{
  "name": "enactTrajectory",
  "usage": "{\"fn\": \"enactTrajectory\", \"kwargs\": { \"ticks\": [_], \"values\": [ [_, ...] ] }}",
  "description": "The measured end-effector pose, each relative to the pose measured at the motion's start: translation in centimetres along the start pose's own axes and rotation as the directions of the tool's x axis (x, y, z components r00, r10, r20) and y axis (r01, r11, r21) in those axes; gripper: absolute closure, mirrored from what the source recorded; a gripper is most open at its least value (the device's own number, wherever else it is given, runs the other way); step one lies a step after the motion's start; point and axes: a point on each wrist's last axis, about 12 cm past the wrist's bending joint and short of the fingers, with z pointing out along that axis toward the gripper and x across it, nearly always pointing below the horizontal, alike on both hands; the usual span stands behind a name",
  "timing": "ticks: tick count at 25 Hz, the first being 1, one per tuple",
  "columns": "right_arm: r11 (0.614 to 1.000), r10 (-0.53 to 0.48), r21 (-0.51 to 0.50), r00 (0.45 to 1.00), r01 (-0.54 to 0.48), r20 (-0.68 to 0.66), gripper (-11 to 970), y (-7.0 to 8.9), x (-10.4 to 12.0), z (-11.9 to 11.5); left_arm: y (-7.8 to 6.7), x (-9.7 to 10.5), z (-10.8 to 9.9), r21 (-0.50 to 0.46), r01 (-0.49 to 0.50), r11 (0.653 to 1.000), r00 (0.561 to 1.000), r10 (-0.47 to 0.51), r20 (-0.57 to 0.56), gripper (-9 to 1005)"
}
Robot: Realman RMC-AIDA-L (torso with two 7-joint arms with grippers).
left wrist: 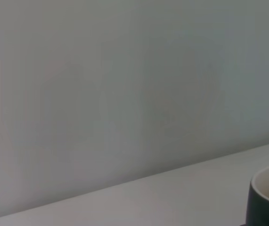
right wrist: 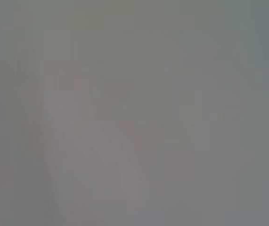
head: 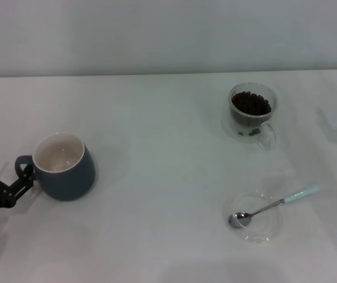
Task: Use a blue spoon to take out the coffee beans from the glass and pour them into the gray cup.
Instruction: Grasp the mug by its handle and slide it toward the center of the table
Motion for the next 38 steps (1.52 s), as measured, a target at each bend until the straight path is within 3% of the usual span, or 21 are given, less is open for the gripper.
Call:
{"fn": "enactTrajectory", "kwargs": {
  "ticks": [11, 17, 22, 30, 38],
  "values": [
    [1.0, 0.0, 0.009, 1.0, 0.0, -0.008, 253, -0.2, 0.1, -0.2, -0.8, 0.2, 0.5, 0.006, -0.034, 0.999, 0.999, 0.034, -0.023, 116],
    [1.0, 0.0, 0.01, 1.0, 0.0, -0.009, 256, -0.2, 0.2, -0.2, -1.0, -0.1, 1.3, 0.009, -0.069, 0.998, 0.997, 0.07, -0.022, 308],
    [1.0, 0.002, 0.015, 1.0, -0.002, -0.013, 259, -0.3, 0.3, -0.5, -1.1, -0.1, 1.4, 0.011, -0.068, 0.998, 0.997, 0.068, -0.025, 580],
    [1.0, 0.004, 0.017, 1.0, -0.004, -0.014, 264, -0.3, 0.3, -0.5, -2.0, -0.7, 2.1, 0.041, -0.054, 0.998, 0.999, 0.054, -0.002, 821],
    [1.0, 0.0, 0.01, 1.0, 0.001, -0.005, 268, -0.2, 0.1, -0.2, -4.2, -1.8, 3.5, 0.09, -0.093, 0.992, 0.995, 0.088, 0.052, 904]
  ]
}}
